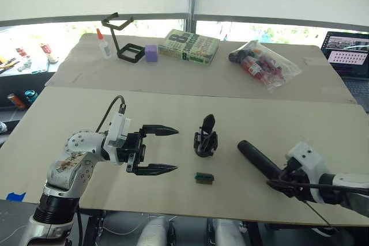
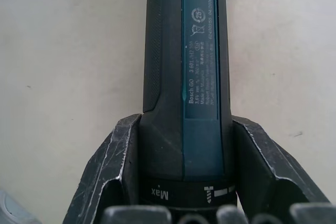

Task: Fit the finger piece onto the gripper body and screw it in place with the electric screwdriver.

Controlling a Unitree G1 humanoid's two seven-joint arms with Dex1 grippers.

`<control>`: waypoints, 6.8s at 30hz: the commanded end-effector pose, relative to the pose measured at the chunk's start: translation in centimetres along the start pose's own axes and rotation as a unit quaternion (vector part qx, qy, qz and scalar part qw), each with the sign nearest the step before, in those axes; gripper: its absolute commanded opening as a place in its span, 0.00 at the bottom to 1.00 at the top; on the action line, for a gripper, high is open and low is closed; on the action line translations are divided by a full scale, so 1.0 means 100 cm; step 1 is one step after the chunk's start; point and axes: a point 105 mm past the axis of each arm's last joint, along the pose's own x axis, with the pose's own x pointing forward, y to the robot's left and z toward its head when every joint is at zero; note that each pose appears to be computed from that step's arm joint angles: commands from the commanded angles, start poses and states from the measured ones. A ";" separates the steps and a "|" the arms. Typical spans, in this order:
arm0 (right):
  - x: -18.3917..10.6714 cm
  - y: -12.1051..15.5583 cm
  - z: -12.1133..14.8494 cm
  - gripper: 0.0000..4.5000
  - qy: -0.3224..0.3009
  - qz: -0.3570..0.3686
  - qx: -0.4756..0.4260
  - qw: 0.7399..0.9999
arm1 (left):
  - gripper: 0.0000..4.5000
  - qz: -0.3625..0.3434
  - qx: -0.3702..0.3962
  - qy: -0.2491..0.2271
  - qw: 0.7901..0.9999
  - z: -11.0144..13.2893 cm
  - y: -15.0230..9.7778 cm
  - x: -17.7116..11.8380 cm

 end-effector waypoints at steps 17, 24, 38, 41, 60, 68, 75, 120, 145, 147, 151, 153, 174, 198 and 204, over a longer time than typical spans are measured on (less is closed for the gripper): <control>-0.020 0.010 0.023 0.99 0.110 0.050 -0.024 0.992 | 1.00 -0.020 0.012 0.000 1.000 0.005 -0.014 0.008; -0.026 0.007 0.030 0.99 0.170 0.062 -0.036 0.983 | 1.00 -0.037 0.017 0.014 0.999 -0.002 -0.020 0.008; 0.001 0.001 0.023 0.99 0.211 0.030 -0.048 0.976 | 1.00 -0.035 0.010 0.018 0.999 -0.007 -0.030 0.008; 0.007 -0.002 0.018 0.99 0.224 0.014 -0.052 0.973 | 1.00 -0.035 0.011 0.019 0.999 -0.007 -0.030 0.009; -0.010 -0.017 0.022 0.43 0.186 -0.013 -0.054 0.981 | 1.00 -0.029 0.008 0.011 0.999 -0.007 -0.029 0.005; -0.077 -0.003 0.099 0.43 -0.227 0.097 -0.002 0.969 | 1.00 -0.033 -0.002 0.035 0.999 -0.011 -0.017 -0.012; -0.108 0.033 0.120 0.43 -0.432 0.132 -0.069 0.890 | 1.00 -0.023 0.002 0.069 0.997 -0.030 -0.011 -0.029; -0.037 0.114 0.130 0.43 -0.521 0.272 -0.267 0.764 | 1.00 -0.016 -0.038 0.137 0.990 -0.119 -0.028 0.070; -0.033 0.112 0.121 0.43 -0.509 0.278 -0.256 0.773 | 1.00 -0.020 -0.040 0.150 0.988 -0.126 -0.039 0.071; -0.033 0.112 0.121 0.43 -0.509 0.279 -0.256 0.773 | 1.00 -0.022 -0.041 0.151 0.987 -0.127 -0.042 0.071; -0.032 0.111 0.121 0.43 -0.510 0.278 -0.256 0.773 | 1.00 -0.023 -0.045 0.152 0.987 -0.130 -0.046 0.071; -0.032 0.112 0.121 0.43 -0.511 0.278 -0.256 0.772 | 1.00 -0.023 -0.046 0.153 0.987 -0.131 -0.048 0.071; -0.030 0.115 0.124 0.43 -0.513 0.282 -0.262 0.767 | 1.00 -0.022 -0.050 0.154 0.987 -0.123 -0.050 0.070; -0.031 0.117 0.122 0.43 -0.494 0.293 -0.280 0.769 | 1.00 0.017 -0.044 0.149 0.988 -0.131 -0.036 0.066; -0.030 0.114 0.124 0.43 -0.491 0.280 -0.290 0.772 | 1.00 0.019 -0.040 0.144 0.989 -0.123 -0.034 0.072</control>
